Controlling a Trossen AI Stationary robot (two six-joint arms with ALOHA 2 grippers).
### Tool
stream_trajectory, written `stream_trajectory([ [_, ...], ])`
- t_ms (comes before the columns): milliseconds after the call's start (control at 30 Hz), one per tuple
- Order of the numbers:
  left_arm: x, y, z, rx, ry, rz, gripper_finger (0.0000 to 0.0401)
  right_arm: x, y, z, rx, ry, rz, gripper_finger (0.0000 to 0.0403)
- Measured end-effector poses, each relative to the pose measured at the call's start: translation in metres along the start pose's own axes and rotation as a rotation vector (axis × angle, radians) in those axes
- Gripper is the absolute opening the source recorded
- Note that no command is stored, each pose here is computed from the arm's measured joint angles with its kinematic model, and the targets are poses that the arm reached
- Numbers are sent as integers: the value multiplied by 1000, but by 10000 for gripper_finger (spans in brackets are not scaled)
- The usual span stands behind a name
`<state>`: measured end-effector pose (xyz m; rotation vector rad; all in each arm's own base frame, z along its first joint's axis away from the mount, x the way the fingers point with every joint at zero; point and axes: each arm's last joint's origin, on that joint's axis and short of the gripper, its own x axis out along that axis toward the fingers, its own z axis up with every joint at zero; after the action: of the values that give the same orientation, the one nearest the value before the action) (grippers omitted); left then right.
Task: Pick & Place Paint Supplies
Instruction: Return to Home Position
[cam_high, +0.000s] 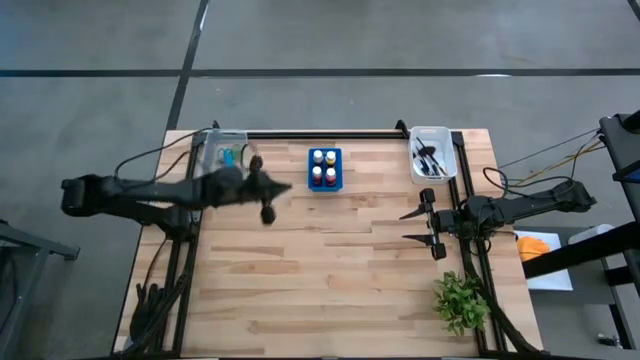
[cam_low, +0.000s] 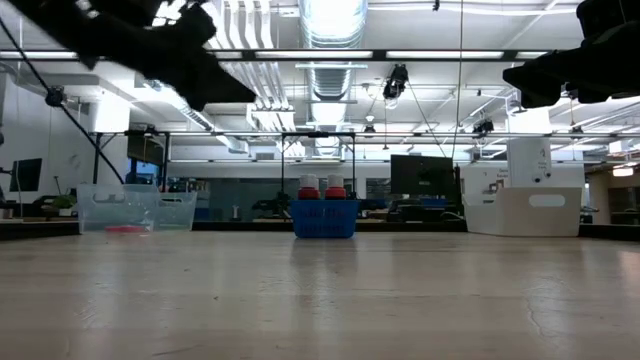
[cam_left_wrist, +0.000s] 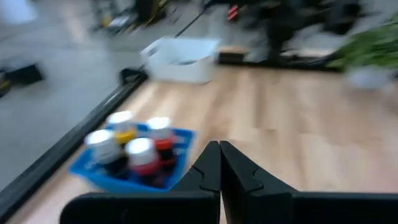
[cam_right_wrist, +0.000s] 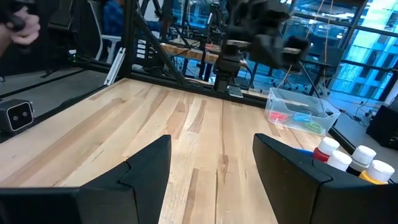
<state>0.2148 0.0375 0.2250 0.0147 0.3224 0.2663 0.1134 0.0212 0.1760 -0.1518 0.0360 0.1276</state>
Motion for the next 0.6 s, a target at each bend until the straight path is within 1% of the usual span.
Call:
stream_trajectory([
  [100,-13,-14,-23,7,-97,-115,0,0,0,0,3,0,0,226],
  [167,-22,-19,-34,-10,-173,-178,0,0,0,0,8,0,0,226],
  [233,-31,-20,-44,-18,-229,-206,0,0,0,0,10,-1,0,226],
  [300,-38,-17,-53,-19,-243,-206,0,0,0,0,12,-1,0,226],
  [433,-51,-14,-59,-23,-283,-210,0,0,0,0,11,0,0,226],
  [600,-70,-12,-58,-24,-397,-286,0,0,0,0,9,0,0,226],
])
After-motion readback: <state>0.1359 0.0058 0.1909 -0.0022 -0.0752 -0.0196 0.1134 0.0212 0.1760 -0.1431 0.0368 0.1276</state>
